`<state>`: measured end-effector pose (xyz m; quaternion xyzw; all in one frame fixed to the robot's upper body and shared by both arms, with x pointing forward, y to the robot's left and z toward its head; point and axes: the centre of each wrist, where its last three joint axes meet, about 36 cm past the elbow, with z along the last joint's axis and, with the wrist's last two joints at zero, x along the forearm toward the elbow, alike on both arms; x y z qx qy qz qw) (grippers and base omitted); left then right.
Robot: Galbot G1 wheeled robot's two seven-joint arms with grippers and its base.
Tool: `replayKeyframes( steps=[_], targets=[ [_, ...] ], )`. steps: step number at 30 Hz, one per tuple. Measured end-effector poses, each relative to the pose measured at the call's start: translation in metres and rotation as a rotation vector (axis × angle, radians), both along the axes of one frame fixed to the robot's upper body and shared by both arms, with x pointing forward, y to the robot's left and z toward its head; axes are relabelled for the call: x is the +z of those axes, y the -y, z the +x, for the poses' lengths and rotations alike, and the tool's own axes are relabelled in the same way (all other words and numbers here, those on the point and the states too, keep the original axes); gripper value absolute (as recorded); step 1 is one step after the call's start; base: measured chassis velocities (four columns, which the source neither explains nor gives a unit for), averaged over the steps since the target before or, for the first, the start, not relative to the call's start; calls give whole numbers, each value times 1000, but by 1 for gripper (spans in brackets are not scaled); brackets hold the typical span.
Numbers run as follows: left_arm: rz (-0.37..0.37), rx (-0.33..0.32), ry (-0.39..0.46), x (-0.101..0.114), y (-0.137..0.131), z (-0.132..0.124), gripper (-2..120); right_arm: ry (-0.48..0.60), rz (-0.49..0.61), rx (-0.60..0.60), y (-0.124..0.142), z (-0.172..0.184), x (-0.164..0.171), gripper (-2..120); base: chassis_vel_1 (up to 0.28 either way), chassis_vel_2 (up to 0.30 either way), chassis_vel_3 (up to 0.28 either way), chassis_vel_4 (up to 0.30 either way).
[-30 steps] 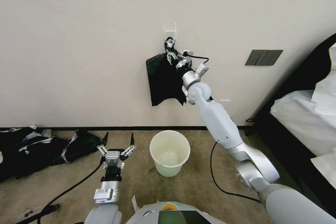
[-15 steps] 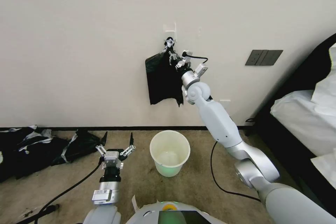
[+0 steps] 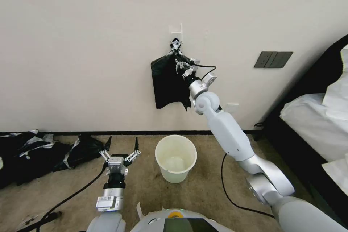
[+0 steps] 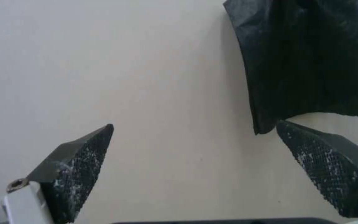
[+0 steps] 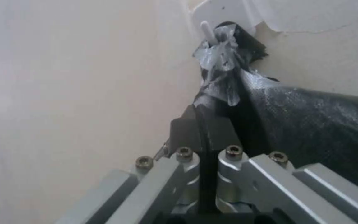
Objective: Place a trash bag onto the trash bin.
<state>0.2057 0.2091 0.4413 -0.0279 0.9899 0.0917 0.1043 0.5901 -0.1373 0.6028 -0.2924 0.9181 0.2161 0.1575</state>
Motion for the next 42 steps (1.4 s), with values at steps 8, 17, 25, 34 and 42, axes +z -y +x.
replayKeyframes(
  steps=[8, 17, 25, 34, 42],
  targets=[
    [0, 0, -5, -1, 0, -1, 100, -68, 92, 38, -2, 9, 7, 16, 0, 0, 0, 0],
    [1, 0, -2, 0, 0, -1, 100, -69, 65, 13, 4, 19, 5, 53, 0, 0, 0, 0],
    [1, 1, -2, 0, 0, -1, 100, -67, 56, 14, 4, 21, 4, 82, 0, 0, 0, 0],
    [2, 3, -1, 1, -1, -2, 100, -50, 53, 24, 2, 23, 10, 95, 0, 0, 0, 0],
    [2, 2, 3, 2, -1, -2, 100, -42, 50, 34, -2, 24, 15, 69, 0, 0, 0, 0]
  ],
)
